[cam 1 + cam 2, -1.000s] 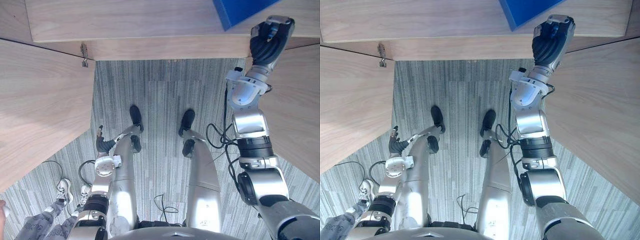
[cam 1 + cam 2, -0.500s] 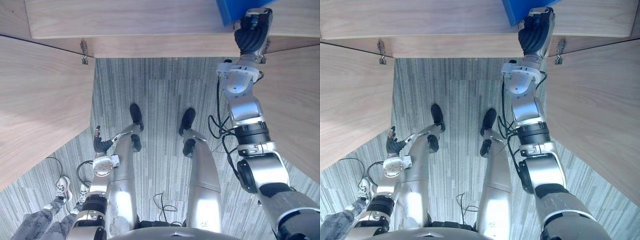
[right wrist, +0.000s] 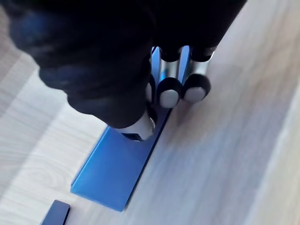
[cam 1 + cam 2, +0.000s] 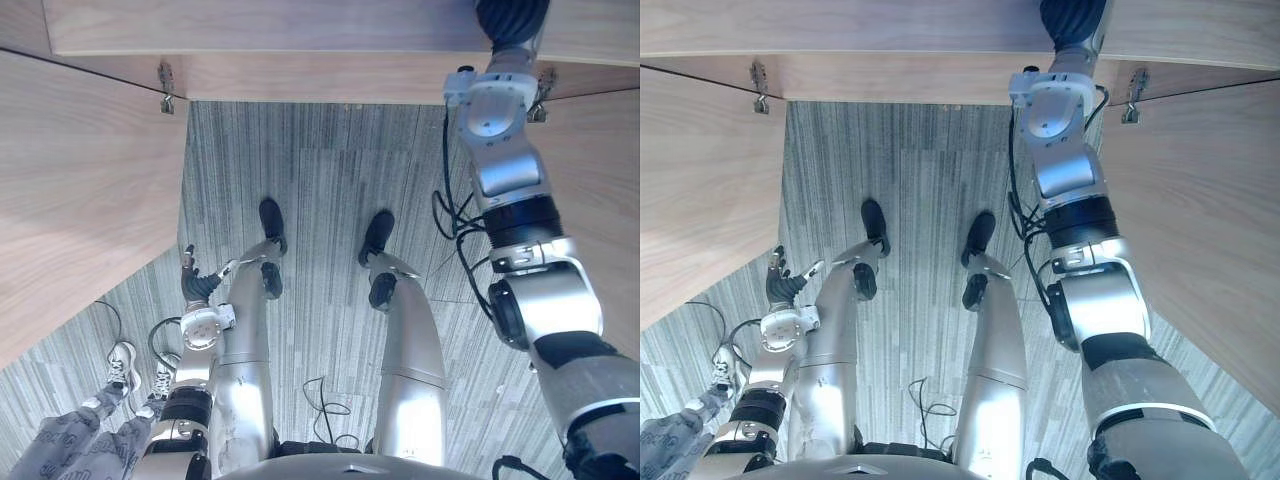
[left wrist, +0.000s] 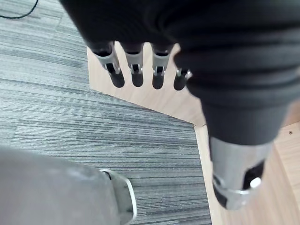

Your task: Walk over to the cabinet, pick up the folder, carry it to the office cabinet, place the folder inside the office cabinet, then close the office cabinet door

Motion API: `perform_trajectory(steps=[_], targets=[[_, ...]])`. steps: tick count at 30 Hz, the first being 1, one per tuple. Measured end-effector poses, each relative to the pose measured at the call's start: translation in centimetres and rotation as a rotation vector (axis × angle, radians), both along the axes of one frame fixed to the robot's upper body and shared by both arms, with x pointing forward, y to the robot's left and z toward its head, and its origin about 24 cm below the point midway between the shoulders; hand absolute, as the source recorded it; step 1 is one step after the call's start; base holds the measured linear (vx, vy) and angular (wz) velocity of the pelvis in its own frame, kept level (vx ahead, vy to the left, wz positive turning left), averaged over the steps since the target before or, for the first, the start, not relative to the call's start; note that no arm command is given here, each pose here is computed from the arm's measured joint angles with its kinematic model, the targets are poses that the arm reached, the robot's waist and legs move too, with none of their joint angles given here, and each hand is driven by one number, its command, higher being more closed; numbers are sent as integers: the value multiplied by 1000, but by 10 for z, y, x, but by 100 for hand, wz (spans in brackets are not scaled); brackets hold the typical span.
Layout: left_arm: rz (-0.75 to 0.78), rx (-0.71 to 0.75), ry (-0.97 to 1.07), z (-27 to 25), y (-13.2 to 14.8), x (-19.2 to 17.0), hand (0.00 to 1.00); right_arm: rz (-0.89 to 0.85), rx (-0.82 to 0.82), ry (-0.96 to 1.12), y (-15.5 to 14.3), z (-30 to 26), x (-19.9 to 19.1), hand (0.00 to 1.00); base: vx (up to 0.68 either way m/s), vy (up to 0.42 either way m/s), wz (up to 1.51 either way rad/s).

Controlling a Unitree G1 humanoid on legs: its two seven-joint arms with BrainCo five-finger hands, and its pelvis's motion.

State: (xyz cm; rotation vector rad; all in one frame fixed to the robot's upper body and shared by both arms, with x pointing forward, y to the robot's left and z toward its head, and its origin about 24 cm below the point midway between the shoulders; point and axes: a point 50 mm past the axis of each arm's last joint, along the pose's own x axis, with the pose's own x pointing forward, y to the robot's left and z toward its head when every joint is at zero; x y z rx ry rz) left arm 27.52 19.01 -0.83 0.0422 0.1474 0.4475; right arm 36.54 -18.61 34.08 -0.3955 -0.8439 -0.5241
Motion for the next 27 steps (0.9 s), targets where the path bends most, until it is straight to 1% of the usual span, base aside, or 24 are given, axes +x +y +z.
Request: perform_trajectory(steps=[5, 6, 10, 14, 20, 27], targets=[[7, -7, -14, 2, 3, 1, 0, -5, -9, 2, 0, 14, 4, 100, -17, -34, 6], [11, -11, -20, 3, 5, 1, 0, -12, -40, -1, 0, 21, 4, 100, -18, -35, 2], [14, -7, -25, 4, 5, 1, 0, -61, -93, 21, -6, 36, 7, 100, -9, -35, 4], [17, -6, -24, 4, 5, 1, 0, -107, -102, 44, -7, 53, 10, 100, 3, -12, 2], [16, 0, -21, 4, 3, 1, 0, -162, -167, 70, -3, 57, 13, 100, -3, -4, 1], [1, 0, -13, 2, -1, 1, 0, -164, -163, 67, -3, 60, 11, 100, -18, -20, 4]])
